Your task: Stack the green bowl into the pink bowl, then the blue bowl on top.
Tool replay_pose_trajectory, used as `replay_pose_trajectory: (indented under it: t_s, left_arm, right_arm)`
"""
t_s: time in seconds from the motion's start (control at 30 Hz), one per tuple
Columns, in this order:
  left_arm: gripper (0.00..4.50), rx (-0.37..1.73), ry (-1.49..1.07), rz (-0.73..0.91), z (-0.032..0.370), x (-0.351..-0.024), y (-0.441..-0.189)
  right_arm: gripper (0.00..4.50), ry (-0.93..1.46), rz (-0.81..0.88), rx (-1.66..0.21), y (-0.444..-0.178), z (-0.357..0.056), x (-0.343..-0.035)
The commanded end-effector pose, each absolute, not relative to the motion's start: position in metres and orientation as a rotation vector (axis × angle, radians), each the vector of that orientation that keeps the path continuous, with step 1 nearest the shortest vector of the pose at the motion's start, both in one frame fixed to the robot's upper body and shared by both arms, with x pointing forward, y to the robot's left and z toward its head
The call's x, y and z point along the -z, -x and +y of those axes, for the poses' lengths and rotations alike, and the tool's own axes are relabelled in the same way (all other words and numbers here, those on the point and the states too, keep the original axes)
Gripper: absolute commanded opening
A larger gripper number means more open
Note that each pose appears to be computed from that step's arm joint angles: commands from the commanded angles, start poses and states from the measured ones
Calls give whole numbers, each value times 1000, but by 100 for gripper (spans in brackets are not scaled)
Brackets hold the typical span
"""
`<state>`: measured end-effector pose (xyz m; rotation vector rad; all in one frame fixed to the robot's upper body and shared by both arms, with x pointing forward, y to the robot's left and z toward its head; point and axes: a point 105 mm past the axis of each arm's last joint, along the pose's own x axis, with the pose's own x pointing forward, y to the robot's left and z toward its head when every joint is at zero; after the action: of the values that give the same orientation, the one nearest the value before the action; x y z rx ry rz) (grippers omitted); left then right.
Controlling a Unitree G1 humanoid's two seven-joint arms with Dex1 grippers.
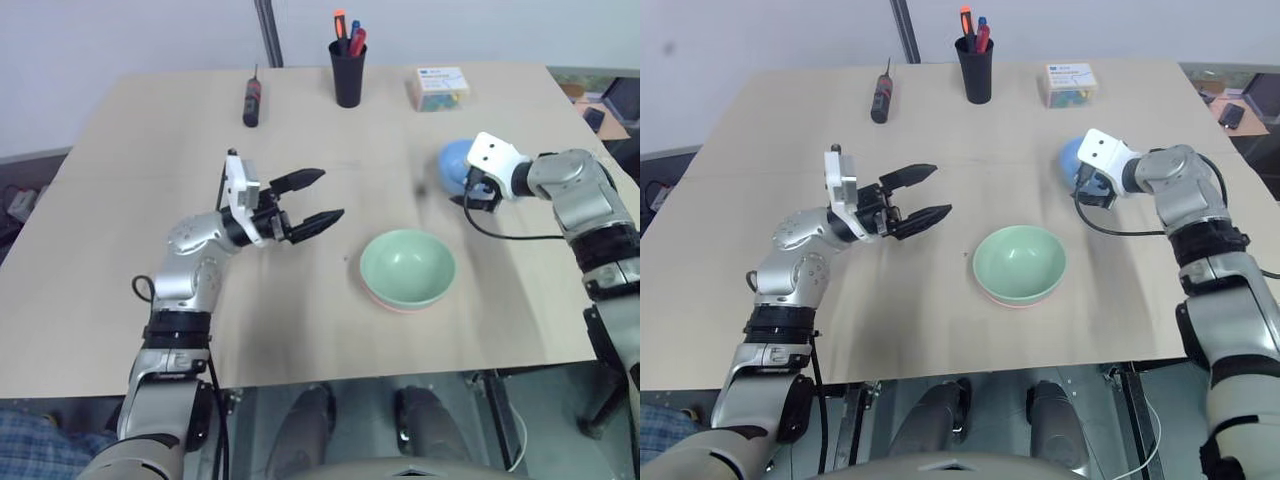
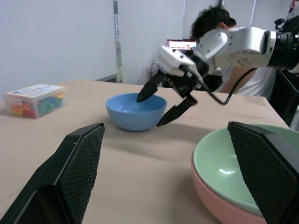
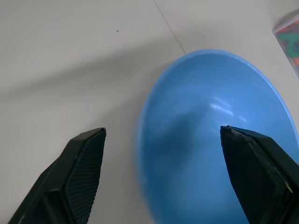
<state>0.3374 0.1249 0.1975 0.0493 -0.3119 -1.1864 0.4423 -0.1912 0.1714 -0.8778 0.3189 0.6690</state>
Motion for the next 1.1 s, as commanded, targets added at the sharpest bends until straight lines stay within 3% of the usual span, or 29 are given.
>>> replay_pose_trajectory:
  t_s: [0.03, 0.07, 0.3, 0.37, 0.57, 0.7, 0.9, 1.1]
  left_arm:
    - [450, 1186, -72, -356, 123, -208, -337]
    - [450, 1186, -69, -354, 123, -208, -337]
    - [450, 1193, -70, -342, 123, -202, -335]
    - [450, 1196, -69, -346, 122, -203, -335]
    - [450, 1208, -73, -364, 121, -203, -334]
    - [450, 1206, -71, -375, 125, -204, -332]
    - [450, 1217, -64, -352, 138, -199, -324]
    - [450, 1225, -78, -318, 151, -192, -318]
  right_arm:
    - [359, 913, 276, -646, -449, -193, -182]
    - [343, 917, 274, -644, -450, -192, -181]
    - [57, 936, 268, -666, -452, -188, -180]
    - [10, 937, 262, -678, -452, -186, -182]
    - [10, 946, 244, -702, -450, -185, -185]
    - [10, 970, 155, -813, -436, -166, -207]
    - [10, 986, 34, -965, -383, -125, -240]
    - [10, 1035, 26, -1153, -313, -93, -233]
